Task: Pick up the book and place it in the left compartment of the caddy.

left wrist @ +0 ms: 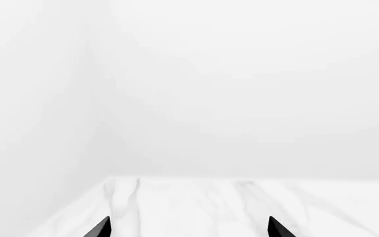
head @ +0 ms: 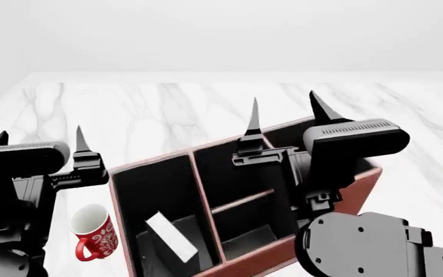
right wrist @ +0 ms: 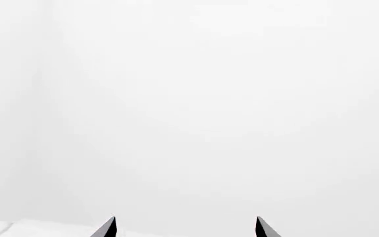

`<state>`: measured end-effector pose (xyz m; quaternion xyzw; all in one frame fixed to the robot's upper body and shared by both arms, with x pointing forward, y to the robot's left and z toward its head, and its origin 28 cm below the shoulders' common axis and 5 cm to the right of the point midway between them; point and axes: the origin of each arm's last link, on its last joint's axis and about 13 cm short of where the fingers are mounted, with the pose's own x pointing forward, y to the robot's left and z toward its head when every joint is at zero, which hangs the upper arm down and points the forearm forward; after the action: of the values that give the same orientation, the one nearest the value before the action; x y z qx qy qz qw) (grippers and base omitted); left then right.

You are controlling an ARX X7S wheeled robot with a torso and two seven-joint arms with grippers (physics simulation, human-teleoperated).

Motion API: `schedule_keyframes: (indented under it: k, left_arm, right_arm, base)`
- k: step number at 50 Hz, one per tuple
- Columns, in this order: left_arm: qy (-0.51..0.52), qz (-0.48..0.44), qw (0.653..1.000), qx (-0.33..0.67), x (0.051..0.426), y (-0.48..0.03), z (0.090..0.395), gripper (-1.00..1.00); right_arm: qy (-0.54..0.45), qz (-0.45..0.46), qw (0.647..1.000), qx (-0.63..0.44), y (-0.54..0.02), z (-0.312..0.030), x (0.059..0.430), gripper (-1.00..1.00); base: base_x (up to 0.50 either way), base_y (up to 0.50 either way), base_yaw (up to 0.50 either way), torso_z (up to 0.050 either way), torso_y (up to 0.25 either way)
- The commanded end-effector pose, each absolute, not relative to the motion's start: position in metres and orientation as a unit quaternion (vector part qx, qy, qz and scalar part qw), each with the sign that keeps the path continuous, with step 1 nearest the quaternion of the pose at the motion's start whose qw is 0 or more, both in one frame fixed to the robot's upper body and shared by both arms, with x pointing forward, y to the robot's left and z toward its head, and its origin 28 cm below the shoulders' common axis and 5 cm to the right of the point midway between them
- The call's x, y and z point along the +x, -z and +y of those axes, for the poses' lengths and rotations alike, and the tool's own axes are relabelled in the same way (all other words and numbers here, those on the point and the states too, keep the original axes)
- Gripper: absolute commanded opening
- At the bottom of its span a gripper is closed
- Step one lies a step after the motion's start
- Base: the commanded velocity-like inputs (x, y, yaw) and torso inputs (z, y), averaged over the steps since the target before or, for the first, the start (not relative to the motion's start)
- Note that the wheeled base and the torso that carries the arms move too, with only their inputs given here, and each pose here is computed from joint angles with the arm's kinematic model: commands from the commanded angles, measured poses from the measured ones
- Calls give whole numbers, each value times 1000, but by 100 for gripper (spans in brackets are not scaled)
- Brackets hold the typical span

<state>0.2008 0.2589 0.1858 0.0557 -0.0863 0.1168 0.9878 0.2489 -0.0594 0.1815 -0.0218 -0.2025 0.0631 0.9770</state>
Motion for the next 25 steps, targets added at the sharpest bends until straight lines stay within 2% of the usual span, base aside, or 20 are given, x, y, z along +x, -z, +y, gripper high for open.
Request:
schedule_keyframes:
  k: [1, 25]
  left_arm:
    - [-100, -112, 987, 64, 201, -195, 254, 100]
    - [-71, -189, 972, 121, 207, -235, 235, 100]
  right_arm:
    - [-54, -235, 970, -10, -188, -64, 243, 100]
    - [-49, -319, 946, 6, -234, -68, 218, 100]
  base:
    - [0, 0, 0, 0, 0]
    - [0, 0, 0, 0, 0]
